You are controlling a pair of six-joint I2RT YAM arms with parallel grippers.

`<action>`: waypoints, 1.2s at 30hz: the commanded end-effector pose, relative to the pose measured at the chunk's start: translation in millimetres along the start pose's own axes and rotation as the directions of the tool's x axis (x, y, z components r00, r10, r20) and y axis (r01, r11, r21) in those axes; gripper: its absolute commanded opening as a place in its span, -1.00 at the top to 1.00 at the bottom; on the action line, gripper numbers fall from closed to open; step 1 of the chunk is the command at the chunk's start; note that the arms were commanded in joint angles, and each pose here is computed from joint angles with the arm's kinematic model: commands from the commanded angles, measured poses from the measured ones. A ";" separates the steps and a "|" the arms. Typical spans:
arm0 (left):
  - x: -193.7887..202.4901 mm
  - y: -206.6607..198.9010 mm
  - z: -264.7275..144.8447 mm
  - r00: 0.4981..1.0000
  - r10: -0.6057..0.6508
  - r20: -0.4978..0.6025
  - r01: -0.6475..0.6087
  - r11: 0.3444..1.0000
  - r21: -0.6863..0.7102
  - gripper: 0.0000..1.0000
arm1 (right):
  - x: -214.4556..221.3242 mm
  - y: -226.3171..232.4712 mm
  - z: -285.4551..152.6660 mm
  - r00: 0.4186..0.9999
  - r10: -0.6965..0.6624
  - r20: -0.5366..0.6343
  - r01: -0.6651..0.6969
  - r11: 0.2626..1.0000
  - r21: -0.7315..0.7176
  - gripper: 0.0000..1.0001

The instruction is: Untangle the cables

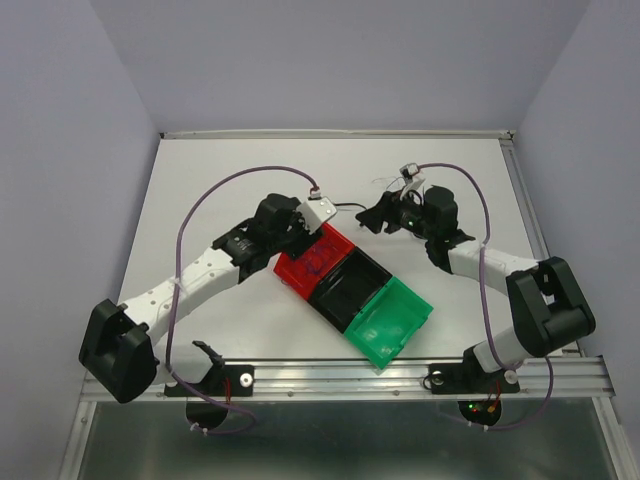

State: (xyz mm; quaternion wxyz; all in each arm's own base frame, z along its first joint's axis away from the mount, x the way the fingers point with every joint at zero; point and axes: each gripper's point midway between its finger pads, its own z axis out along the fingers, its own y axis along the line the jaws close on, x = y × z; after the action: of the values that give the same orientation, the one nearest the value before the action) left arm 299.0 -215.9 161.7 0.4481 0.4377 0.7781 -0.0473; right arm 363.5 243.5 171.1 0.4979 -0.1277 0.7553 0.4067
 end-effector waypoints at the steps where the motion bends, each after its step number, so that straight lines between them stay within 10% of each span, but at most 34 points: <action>1: -22.4 23.5 -17.4 0.997 -0.008 0.072 0.012 0.999 -0.047 -0.29 | -28.5 16.6 9.1 0.996 -0.056 0.071 0.060 0.996 -0.065 -0.28; 28: -64.4 58.1 -32.0 0.924 -0.131 0.358 0.171 0.982 -0.082 -0.23 | 10.9 -104.4 89.6 0.991 0.057 -0.118 0.003 0.889 0.458 -0.34; 31: -62.1 56.7 -32.2 0.924 -0.129 0.360 0.169 0.982 -0.082 -0.23 | 25.4 -107.1 91.2 0.982 0.075 -0.172 0.015 0.883 0.469 -0.07; 33: -59.4 56.9 -29.3 0.928 -0.128 0.351 0.168 0.982 -0.086 -0.23 | 22.9 -102.6 91.9 0.983 0.069 -0.169 0.017 0.886 0.463 0.61; 36: -58.4 57.7 -26.7 0.929 -0.130 0.347 0.171 0.981 -0.090 -0.22 | 7.9 -86.3 90.2 0.987 0.049 -0.151 0.020 0.906 0.423 0.94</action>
State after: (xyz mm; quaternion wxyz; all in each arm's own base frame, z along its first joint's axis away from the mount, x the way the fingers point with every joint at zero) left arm 332.8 -202.1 227.0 0.5740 0.3433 0.7363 -0.1023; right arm 462.0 245.2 63.5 0.4160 -0.0289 0.8843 0.2099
